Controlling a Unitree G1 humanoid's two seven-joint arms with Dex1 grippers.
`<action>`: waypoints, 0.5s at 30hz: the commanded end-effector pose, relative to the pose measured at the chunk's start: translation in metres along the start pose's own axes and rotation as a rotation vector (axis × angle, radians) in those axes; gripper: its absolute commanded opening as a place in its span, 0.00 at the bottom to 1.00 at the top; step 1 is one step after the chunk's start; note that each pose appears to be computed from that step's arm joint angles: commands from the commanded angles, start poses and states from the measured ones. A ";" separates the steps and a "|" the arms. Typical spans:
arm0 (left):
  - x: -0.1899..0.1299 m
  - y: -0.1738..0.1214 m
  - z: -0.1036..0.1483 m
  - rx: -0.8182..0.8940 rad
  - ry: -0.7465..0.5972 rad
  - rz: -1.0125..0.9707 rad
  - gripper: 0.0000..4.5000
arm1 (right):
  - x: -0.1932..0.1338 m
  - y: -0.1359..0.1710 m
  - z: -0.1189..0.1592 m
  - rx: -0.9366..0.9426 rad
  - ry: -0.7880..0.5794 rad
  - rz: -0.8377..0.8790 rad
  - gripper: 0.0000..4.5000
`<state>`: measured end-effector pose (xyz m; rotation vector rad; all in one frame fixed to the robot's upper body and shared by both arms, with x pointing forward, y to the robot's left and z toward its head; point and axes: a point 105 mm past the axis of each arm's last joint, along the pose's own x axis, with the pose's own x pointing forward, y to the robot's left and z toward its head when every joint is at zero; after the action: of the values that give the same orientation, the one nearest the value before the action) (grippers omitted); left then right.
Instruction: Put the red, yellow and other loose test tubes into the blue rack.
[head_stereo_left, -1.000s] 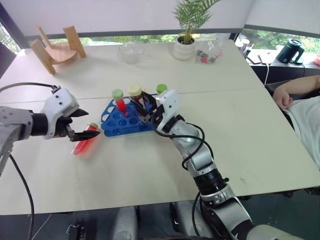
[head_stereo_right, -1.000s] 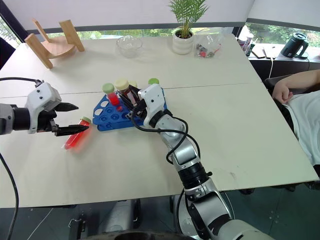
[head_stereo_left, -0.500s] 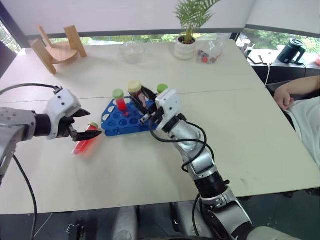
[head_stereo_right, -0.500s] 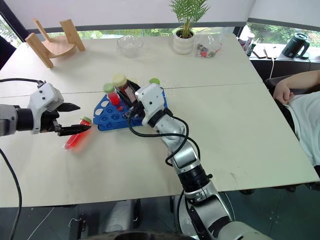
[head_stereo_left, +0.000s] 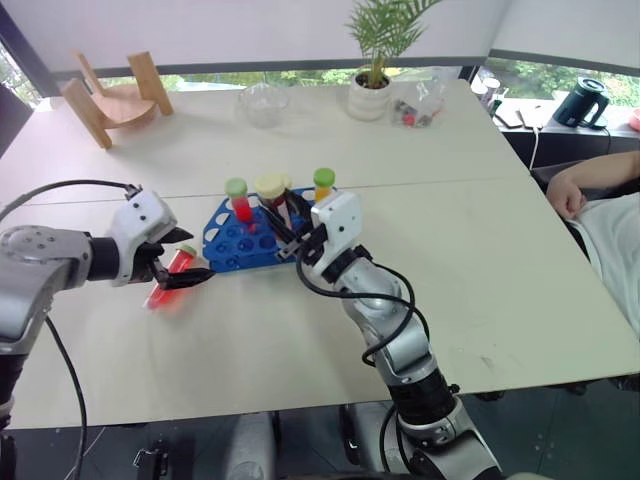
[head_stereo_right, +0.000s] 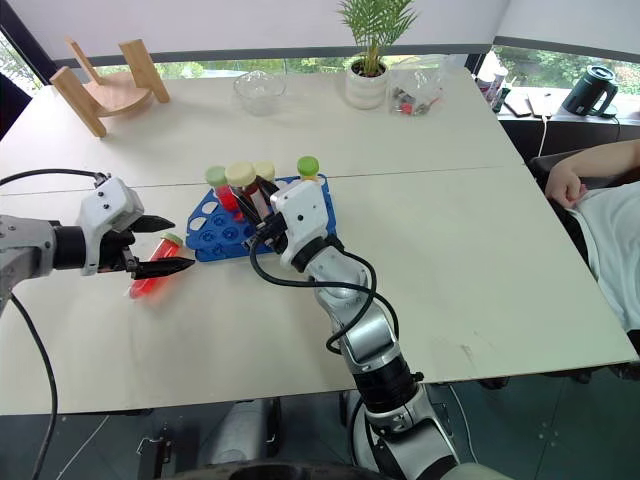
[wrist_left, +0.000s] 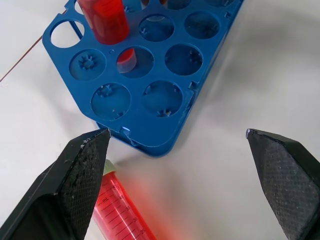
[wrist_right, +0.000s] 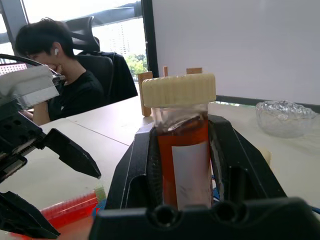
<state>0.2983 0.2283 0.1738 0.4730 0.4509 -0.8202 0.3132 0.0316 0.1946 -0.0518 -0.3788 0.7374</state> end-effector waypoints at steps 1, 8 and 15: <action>-0.002 0.005 0.008 0.030 -0.012 0.018 1.00 | 0.004 0.001 0.005 -0.021 -0.041 -0.012 0.19; -0.001 0.009 0.010 0.039 -0.020 0.026 1.00 | 0.012 -0.010 -0.006 -0.066 -0.033 -0.055 0.19; 0.000 0.010 0.009 0.035 -0.022 0.032 1.00 | 0.017 -0.010 -0.008 -0.065 -0.039 -0.047 0.19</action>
<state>0.3053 0.2301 0.1734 0.4815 0.4501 -0.8093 0.3382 0.0305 0.1790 -0.1098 -0.3792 0.6660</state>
